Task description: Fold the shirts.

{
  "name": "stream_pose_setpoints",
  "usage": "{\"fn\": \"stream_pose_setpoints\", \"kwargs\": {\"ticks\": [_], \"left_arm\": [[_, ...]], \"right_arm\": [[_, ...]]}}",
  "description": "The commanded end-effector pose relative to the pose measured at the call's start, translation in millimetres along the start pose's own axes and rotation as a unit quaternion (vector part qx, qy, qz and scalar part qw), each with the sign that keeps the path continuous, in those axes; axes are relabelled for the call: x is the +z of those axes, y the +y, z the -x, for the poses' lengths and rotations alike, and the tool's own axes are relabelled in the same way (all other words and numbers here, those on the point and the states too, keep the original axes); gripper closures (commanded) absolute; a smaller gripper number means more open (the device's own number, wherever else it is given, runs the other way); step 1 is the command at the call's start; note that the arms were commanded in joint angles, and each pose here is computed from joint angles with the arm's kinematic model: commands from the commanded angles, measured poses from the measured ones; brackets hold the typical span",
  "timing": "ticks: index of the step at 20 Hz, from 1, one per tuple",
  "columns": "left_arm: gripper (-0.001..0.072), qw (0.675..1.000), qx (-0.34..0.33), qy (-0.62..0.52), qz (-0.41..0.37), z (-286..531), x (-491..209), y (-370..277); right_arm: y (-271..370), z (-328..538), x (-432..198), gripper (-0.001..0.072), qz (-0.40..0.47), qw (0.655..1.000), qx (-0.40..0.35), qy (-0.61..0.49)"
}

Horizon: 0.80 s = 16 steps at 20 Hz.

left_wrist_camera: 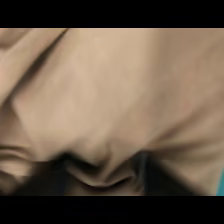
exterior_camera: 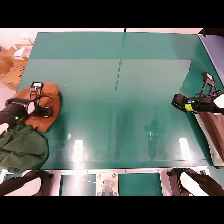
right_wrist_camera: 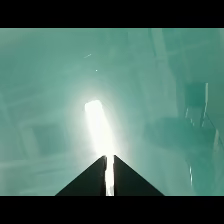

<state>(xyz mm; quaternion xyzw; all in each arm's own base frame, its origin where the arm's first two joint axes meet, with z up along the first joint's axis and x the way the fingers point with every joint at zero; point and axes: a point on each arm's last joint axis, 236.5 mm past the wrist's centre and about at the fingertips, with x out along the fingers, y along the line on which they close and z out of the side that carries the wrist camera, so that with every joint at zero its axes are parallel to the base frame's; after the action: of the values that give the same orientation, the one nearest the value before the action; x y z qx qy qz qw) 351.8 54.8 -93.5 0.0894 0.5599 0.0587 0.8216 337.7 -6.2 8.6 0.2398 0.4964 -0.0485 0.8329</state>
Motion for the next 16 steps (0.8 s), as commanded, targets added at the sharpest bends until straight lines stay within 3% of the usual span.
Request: {"fn": "stream_pose_setpoints", "kwargs": {"ticks": [1,5,6,8,13,16], "left_arm": [[0.0685,1.000,0.001,0.022,-0.001,-13,-2,1],[0.0687,0.999,-0.011,0.003,-0.046,53,56,2],[0.0686,0.998,-0.025,-0.026,-0.058,83,81,-8],[0.0686,0.989,-0.064,-0.114,-0.075,157,130,-38],[0.0686,0.917,-0.226,-0.303,-0.125,331,192,-149],[0.0686,0.890,-0.308,-0.304,-0.141,349,183,-215]], "right_arm": [[1,0,1,0.0640,0.000,1.000,0.001,-0.002],[3,0,1,0.0655,-0.004,1.000,0.007,-0.002],[5,0,1,0.0697,-0.006,1.000,0.010,-0.001],[8,0,0,0.0697,-0.011,1.000,0.016,0.000],[12,6,-3,0.0697,-0.009,1.000,0.019,0.014],[20,12,-3,0.0698,-0.010,0.999,0.030,0.023]]}}
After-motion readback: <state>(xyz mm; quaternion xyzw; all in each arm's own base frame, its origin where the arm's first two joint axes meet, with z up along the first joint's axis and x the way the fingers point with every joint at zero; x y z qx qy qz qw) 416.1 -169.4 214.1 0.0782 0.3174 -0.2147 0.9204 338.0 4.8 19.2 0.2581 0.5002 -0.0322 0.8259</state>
